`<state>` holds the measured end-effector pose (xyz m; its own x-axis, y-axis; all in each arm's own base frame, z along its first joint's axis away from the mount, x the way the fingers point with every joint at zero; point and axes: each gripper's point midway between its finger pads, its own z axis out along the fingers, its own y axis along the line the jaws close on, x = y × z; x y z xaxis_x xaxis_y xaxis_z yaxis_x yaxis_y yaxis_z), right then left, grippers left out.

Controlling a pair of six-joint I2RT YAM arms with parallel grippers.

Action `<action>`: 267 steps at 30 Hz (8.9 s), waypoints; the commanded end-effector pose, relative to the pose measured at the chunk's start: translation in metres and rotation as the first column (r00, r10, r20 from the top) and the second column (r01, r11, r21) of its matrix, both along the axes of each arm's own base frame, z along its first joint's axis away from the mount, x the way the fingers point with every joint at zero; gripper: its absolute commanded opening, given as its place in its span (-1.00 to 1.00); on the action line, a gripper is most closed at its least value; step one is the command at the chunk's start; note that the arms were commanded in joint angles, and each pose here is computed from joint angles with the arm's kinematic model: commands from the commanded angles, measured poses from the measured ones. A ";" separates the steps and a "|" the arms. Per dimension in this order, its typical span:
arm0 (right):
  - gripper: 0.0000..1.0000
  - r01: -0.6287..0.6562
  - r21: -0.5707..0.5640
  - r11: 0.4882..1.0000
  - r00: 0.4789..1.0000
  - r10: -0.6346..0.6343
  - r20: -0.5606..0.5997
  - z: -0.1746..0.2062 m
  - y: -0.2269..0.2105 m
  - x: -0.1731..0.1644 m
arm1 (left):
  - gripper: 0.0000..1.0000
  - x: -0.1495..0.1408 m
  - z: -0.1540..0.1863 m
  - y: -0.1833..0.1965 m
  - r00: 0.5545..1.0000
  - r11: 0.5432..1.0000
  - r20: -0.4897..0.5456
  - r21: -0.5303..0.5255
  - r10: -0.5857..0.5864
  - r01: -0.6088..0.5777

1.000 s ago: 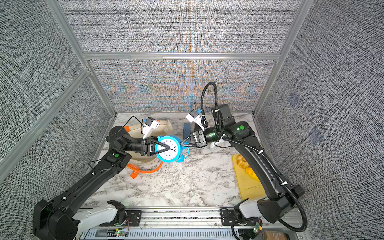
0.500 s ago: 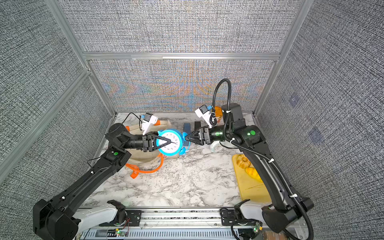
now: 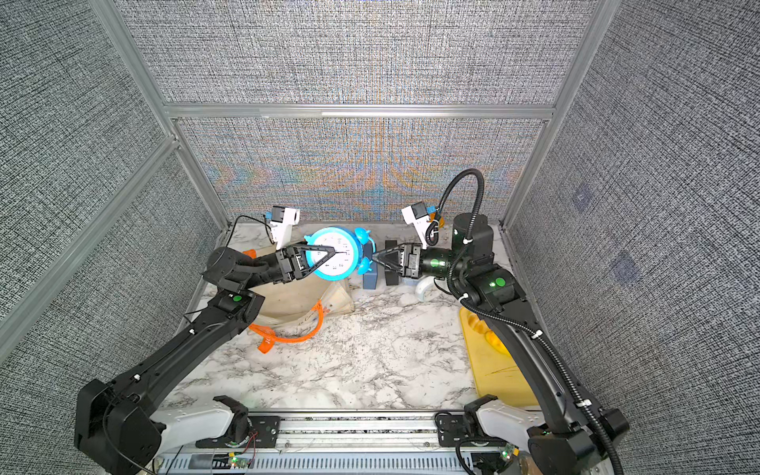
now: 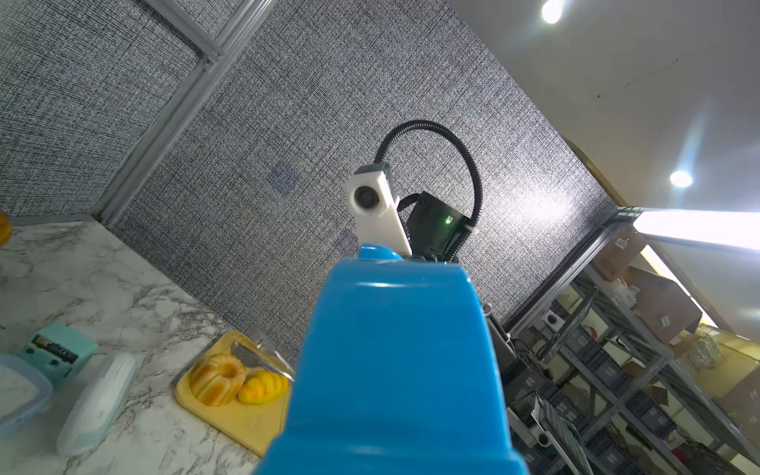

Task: Take the alarm clock out of the canvas bag
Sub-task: Pick up the alarm from the canvas bag, then place the alarm at the center of the board, then adjust the canvas bag at the center of the board, then reset both arms

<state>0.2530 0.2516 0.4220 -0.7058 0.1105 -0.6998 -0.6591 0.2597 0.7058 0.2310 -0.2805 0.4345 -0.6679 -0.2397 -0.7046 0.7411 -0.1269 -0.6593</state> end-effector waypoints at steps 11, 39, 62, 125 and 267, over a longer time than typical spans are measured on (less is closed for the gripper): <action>-1.00 -0.030 0.082 0.996 0.999 0.027 0.029 0.023 0.016 0.007 | -1.00 -0.001 0.007 0.000 0.999 1.000 0.043 -0.023 0.004 -0.003; -1.00 0.226 -0.530 0.817 0.948 -0.310 -0.074 -0.045 -0.050 0.018 | 0.98 0.065 -0.030 0.113 0.581 0.488 0.257 0.345 0.772 -0.802; -1.00 0.089 -0.859 0.505 0.862 -0.471 -0.187 -0.237 -0.020 0.049 | 0.98 0.041 -0.041 0.198 0.250 0.110 0.416 0.333 0.874 -0.936; 0.34 0.464 -0.709 0.532 0.816 -0.568 0.107 -0.095 -0.073 0.068 | 0.99 -0.024 -0.191 0.107 0.962 0.226 0.268 0.936 0.046 -0.272; 0.98 0.920 -0.370 0.126 0.340 -0.727 0.597 -0.324 -0.286 0.133 | 0.99 0.133 -0.307 0.276 0.176 -0.082 0.696 0.321 0.696 -0.944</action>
